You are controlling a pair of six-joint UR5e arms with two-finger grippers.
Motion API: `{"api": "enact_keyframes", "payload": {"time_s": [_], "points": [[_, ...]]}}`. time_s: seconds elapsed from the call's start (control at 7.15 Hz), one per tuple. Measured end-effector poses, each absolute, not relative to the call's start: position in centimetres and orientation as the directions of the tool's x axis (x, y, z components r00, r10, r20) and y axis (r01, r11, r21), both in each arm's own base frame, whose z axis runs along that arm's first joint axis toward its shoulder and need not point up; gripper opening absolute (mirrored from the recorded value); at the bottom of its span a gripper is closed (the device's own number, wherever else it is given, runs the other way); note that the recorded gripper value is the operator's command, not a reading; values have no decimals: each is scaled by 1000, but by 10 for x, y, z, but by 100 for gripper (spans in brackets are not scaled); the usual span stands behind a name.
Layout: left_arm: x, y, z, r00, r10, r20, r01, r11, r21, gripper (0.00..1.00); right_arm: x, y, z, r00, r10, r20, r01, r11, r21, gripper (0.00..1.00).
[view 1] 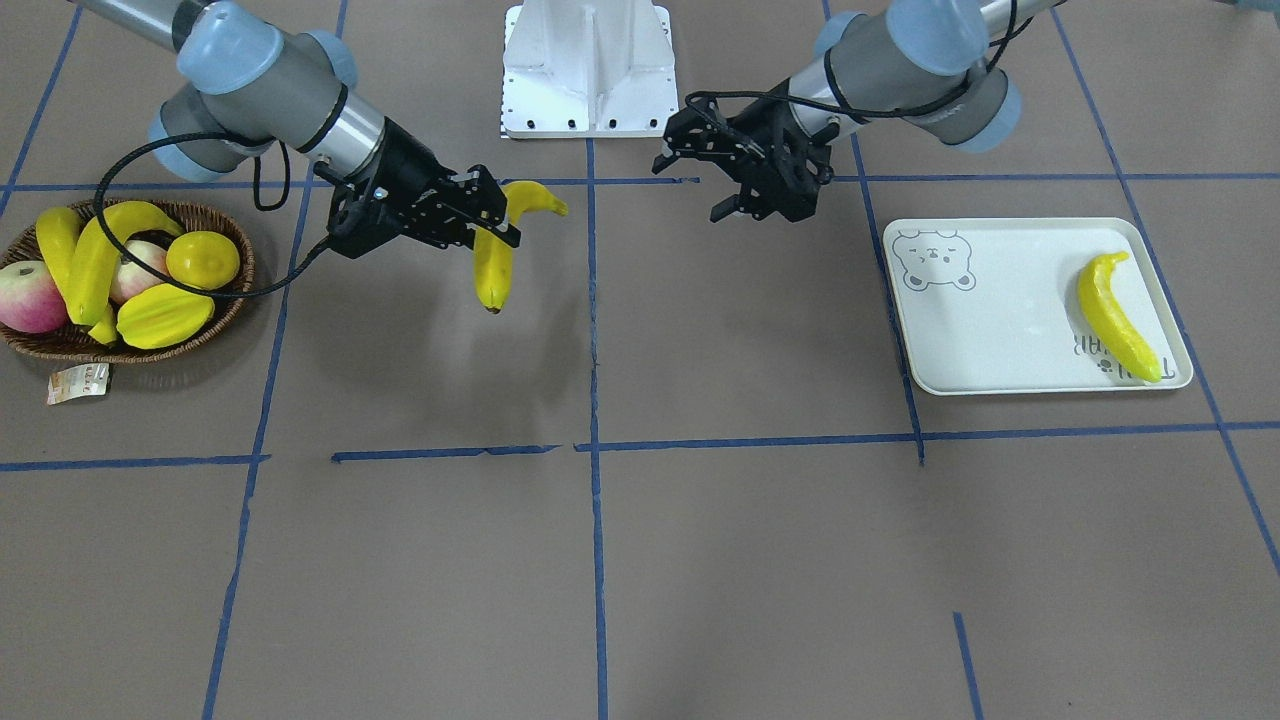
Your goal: Transfer all bananas from basket to plate
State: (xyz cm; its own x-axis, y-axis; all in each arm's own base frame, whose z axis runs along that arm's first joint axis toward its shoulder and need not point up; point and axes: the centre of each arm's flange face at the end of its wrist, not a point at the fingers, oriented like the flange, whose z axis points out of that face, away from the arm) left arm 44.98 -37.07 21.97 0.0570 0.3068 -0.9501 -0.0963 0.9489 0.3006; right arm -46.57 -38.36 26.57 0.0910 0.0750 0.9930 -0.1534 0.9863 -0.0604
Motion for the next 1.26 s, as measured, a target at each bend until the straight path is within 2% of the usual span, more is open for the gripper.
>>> {"api": "enact_keyframes", "payload": {"time_s": [0.42,0.98,1.12,1.26], "points": [[483,-339,203,12,396,-918,-128,911,392,98,-494,-374,235,49,99,994,-157,984,-90,9],[492,-336,206,-5,515,-857,-143,848,510,90,-503,-363,219,28,92,995,-133,987,-88,11],[495,-335,207,-5,520,-854,-147,845,515,86,-503,-361,217,25,91,996,-131,988,-87,11],[497,-334,208,-4,520,-854,-152,844,515,75,-503,-361,215,21,91,996,-130,988,-87,11]]}}
